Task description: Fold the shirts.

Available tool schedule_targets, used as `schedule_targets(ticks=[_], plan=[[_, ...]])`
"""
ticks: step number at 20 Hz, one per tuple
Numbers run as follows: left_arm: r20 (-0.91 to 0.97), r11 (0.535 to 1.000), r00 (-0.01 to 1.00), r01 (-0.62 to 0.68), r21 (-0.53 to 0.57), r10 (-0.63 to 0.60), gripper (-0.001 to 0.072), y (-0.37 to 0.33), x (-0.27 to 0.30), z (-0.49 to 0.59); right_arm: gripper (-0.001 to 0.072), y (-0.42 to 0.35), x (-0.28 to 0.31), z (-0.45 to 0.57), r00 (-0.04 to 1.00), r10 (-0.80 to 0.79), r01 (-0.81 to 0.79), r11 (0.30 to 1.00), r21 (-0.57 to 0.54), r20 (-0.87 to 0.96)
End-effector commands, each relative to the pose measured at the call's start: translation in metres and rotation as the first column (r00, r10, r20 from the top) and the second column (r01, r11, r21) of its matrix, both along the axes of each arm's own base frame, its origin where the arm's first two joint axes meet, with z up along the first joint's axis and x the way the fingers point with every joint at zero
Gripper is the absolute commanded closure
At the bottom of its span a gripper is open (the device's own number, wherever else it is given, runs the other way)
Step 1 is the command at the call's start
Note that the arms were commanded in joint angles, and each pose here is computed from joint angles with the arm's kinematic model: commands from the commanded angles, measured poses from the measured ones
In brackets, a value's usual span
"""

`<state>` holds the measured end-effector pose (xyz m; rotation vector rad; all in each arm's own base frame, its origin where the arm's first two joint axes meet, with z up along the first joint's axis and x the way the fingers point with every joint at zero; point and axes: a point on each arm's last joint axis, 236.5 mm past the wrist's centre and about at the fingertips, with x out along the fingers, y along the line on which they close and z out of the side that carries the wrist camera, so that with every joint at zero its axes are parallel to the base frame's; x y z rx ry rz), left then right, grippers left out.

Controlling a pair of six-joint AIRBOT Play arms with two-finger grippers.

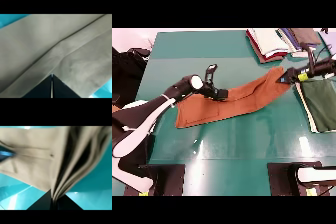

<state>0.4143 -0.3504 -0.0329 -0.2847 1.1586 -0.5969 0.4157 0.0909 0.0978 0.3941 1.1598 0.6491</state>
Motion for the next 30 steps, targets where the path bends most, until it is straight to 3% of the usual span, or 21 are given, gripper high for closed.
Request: schedule_targets(ticks=[1,12,17,21,22,24,27,30], plan=[[-0.016,0.999,0.999,0.042,-0.003,-0.042,0.0684,-0.029,-0.002,-0.02,0.0694,0.045,-0.011,0.06,0.99,0.064,-0.064,0.998,-0.006,0.127],[-0.065,1.0,0.998,0.023,-0.008,-0.023,0.0685,-0.013,0.002,-0.013,0.0694,0.15,-0.031,0.122,0.939,0.192,-0.209,0.977,0.031,0.286],[0.178,0.989,0.974,-0.146,0.018,0.14,0.0684,0.113,0.059,0.111,0.0694,0.224,-0.057,0.12,0.904,0.305,-0.348,0.932,0.101,0.301],[0.416,0.942,0.857,-0.335,0.004,0.303,0.0684,0.229,0.058,0.229,0.0692,0.338,-0.084,0.09,0.843,0.403,-0.493,0.844,0.21,0.357],[0.454,0.931,0.83,-0.365,0.004,0.323,0.0684,0.247,0.051,0.249,0.0651,0.369,-0.089,0.078,0.827,0.41,-0.513,0.83,0.218,0.385],[0.498,0.915,0.795,-0.403,0.007,0.346,0.0684,0.27,0.037,0.273,0.0378,0.417,-0.099,0.059,0.791,0.438,-0.555,0.807,0.202,0.427],[0.489,0.916,0.808,-0.399,0.043,0.329,0.0684,0.276,0.025,0.273,0.0452,0.435,-0.106,0.058,0.763,0.483,-0.598,0.779,0.187,0.429],[0.461,0.919,0.828,-0.389,0.061,0.32,0.0684,0.275,0.021,0.265,0.0452,0.384,-0.073,0.034,0.822,0.456,-0.517,0.849,0.11,0.342]])
